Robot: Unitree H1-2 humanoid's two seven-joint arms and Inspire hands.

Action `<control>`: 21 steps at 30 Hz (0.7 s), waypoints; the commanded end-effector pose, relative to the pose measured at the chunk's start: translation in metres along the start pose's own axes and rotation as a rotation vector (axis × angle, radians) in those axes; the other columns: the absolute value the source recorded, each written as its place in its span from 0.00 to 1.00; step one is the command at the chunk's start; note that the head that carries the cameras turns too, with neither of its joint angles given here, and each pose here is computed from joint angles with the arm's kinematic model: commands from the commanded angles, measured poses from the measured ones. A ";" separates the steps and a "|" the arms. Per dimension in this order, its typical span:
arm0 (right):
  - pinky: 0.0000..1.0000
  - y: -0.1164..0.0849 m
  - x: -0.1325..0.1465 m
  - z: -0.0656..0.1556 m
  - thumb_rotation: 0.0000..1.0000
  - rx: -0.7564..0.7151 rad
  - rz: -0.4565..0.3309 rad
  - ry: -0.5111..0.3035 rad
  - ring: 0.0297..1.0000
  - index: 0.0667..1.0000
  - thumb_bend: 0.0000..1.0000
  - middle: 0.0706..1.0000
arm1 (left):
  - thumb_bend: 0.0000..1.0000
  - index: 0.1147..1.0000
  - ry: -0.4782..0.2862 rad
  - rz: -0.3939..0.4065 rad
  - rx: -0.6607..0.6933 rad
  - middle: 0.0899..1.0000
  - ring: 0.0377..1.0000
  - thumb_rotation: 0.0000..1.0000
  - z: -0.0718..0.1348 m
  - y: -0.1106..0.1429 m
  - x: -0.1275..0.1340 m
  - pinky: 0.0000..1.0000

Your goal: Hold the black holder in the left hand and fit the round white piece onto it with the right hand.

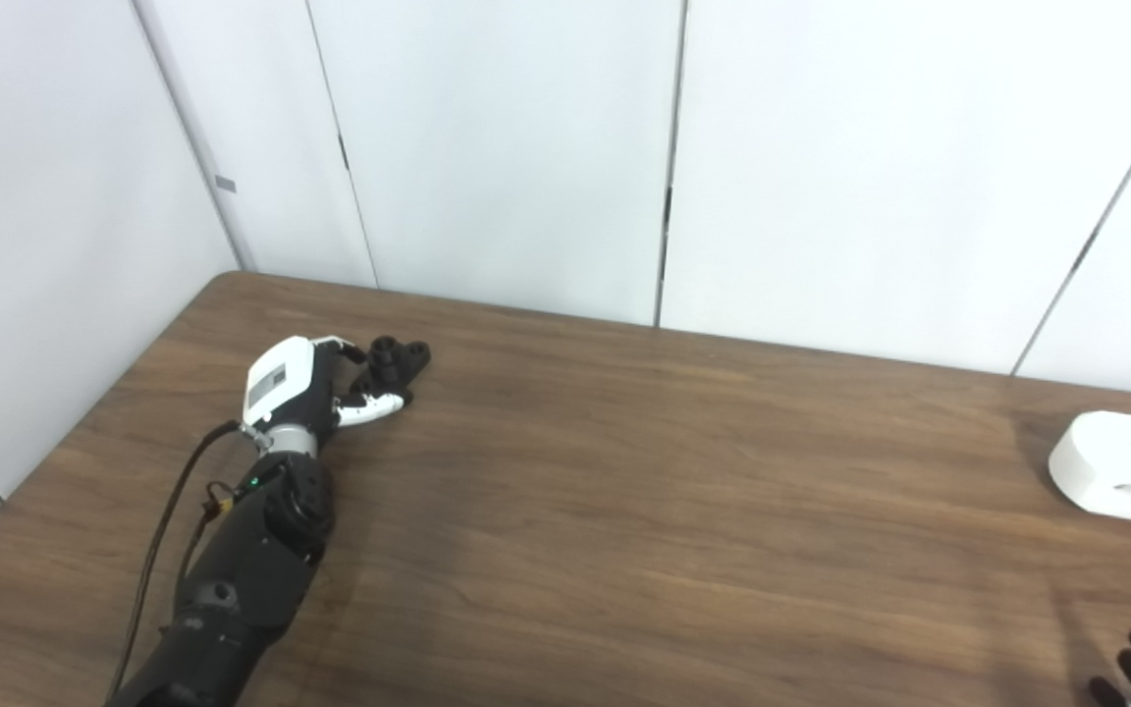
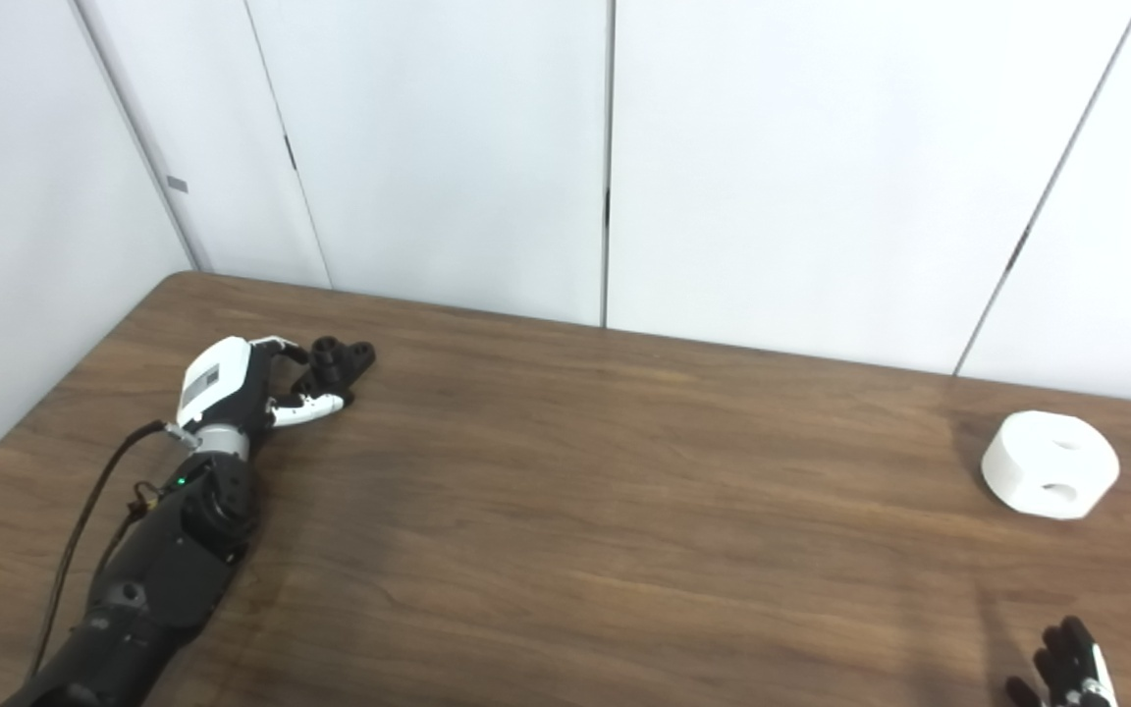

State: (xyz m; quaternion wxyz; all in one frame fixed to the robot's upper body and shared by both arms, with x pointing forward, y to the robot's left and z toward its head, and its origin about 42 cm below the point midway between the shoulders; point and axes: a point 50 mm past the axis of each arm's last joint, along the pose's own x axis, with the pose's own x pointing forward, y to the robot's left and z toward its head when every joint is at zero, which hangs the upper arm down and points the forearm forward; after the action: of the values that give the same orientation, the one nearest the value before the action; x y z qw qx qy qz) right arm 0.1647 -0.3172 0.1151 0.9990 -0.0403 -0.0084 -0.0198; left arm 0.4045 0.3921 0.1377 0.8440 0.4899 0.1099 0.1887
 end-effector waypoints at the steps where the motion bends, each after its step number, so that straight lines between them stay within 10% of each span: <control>1: 1.00 -0.002 -0.010 -0.005 1.00 -0.015 0.001 0.047 1.00 1.00 0.58 1.00 | 0.86 0.61 -0.025 0.045 0.015 0.85 0.93 0.30 0.007 0.018 0.012 0.92; 21: 1.00 -0.003 -0.012 -0.002 1.00 0.006 -0.009 0.055 1.00 1.00 0.61 1.00 | 0.81 0.54 -0.039 0.036 0.050 0.82 0.91 0.24 0.008 0.009 0.005 0.87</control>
State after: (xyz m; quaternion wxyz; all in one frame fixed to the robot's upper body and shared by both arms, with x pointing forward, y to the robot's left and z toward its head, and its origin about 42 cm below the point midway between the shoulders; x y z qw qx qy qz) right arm 0.1632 -0.3164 0.1171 0.9991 -0.0366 -0.0050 -0.0198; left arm 0.4047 0.3875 0.1370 0.8382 0.5022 0.1013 0.1870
